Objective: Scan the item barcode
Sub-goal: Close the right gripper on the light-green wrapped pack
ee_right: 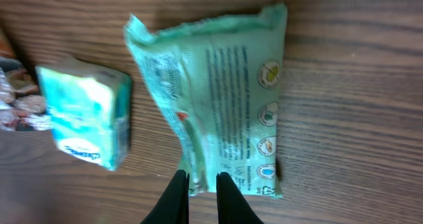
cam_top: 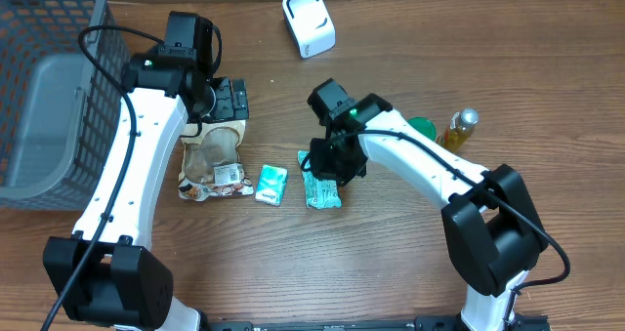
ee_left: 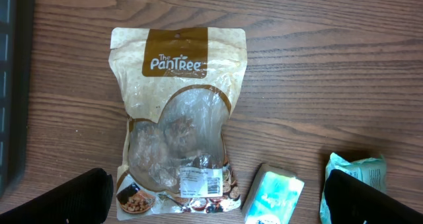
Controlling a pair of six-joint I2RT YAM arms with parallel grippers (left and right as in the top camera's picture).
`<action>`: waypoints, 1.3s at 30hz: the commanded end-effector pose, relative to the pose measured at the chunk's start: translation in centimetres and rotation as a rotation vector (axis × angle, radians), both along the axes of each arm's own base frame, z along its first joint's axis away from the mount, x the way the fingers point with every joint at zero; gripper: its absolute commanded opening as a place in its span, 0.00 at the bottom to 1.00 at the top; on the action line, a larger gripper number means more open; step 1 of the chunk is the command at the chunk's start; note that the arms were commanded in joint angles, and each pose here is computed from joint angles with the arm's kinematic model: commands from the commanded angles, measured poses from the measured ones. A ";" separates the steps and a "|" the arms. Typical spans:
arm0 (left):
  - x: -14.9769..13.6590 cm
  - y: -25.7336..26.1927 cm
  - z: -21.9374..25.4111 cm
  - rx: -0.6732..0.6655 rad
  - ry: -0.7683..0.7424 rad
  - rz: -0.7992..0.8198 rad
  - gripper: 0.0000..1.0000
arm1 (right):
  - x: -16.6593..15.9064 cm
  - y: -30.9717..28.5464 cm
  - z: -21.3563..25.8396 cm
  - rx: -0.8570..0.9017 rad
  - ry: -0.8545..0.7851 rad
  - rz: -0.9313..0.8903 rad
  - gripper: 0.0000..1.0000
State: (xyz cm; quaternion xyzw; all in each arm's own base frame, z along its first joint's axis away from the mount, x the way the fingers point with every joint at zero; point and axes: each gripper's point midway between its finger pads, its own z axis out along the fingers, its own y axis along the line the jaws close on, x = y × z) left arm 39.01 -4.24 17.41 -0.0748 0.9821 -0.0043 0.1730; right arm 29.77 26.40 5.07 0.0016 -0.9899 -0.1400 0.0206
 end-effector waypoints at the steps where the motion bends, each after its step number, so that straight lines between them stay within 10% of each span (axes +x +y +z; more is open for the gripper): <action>1: 0.3 0.1 0.4 0.000 -0.013 -0.015 1.00 | -0.2 -0.1 -0.2 0.009 -0.006 -0.022 0.12; 39: 0.3 0.1 0.4 0.000 -0.013 -0.015 1.00 | -1.4 0.4 -1.2 -0.091 -0.040 -0.054 0.04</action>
